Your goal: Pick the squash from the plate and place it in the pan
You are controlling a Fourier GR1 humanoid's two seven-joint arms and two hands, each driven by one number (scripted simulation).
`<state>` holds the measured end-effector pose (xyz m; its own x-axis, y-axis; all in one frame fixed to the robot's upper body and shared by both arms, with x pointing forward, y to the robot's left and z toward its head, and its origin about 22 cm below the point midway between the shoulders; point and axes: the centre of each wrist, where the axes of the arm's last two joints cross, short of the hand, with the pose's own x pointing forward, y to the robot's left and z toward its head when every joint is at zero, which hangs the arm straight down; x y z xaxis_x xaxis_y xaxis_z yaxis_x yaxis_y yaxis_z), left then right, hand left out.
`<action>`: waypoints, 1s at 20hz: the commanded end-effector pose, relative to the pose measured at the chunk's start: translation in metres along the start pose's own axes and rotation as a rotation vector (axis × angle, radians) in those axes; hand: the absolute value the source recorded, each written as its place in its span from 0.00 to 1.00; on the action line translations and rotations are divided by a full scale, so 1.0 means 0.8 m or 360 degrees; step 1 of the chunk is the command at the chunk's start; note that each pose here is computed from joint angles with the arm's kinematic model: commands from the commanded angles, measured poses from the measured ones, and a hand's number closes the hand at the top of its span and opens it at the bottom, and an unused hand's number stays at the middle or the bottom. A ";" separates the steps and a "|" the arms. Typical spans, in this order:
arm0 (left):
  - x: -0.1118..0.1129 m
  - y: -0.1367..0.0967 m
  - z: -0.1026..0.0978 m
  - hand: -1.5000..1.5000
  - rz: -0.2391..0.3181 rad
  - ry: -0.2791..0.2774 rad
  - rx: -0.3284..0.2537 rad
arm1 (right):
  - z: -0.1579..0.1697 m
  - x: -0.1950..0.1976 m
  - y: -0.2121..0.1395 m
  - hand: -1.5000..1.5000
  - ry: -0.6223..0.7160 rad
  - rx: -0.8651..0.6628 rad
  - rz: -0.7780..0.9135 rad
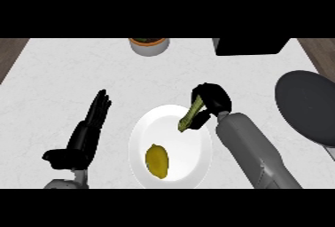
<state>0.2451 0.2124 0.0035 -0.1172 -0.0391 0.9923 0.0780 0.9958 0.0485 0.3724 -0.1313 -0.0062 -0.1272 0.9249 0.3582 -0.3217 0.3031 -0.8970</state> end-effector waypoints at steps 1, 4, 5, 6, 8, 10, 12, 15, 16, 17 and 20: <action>-0.004 0.005 0.014 0.50 -0.0025 0.0032 0.0041 | 0.011 -0.057 -0.028 1.00 0.0532 -0.0329 -0.0084; -0.002 0.008 0.011 0.50 0.0004 0.0027 0.0032 | 0.015 -0.027 -0.049 1.00 0.0602 -0.0613 -0.0059; -0.005 -0.006 0.013 0.50 0.0000 0.0026 0.0011 | 0.017 -0.026 -0.074 1.00 0.0609 -0.0713 -0.0011; -0.014 0.003 0.015 0.50 -0.0012 0.0037 0.0063 | 0.026 -0.012 -0.056 1.00 0.0602 -0.0770 -0.0022; 0.000 0.006 0.010 0.50 -0.0023 0.0007 0.0042 | 0.038 -0.003 -0.098 1.00 0.0572 -0.0962 -0.0033; -0.001 0.014 0.013 0.50 -0.0022 0.0047 0.0055 | 0.057 0.009 -0.103 1.00 0.0561 -0.1109 -0.0146; 0.001 -0.004 0.021 0.50 -0.0004 0.0016 0.0015 | 0.082 0.016 -0.106 1.00 0.0619 -0.1176 -0.0187; 0.016 0.013 0.000 0.50 -0.0002 -0.0024 0.0004 | 0.118 0.009 -0.124 1.00 0.0718 -0.1283 -0.0325; 0.011 0.002 0.009 0.50 -0.0016 0.0006 -0.0005 | 0.129 -0.004 -0.125 1.00 0.0782 -0.1303 -0.0327; 0.009 0.006 0.012 0.50 0.0020 -0.0011 -0.0017 | 0.143 0.001 -0.133 1.00 0.0786 -0.1349 -0.0368; 0.008 -0.003 -0.006 0.50 -0.0005 -0.0007 -0.0058 | 0.143 -0.033 -0.144 1.00 0.0872 -0.1420 -0.0473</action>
<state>0.2372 0.2153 0.0076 -0.1167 -0.0385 0.9924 0.0898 0.9947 0.0492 0.3135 -0.1987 0.1075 0.3197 0.7630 0.5618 0.4797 0.3810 -0.7904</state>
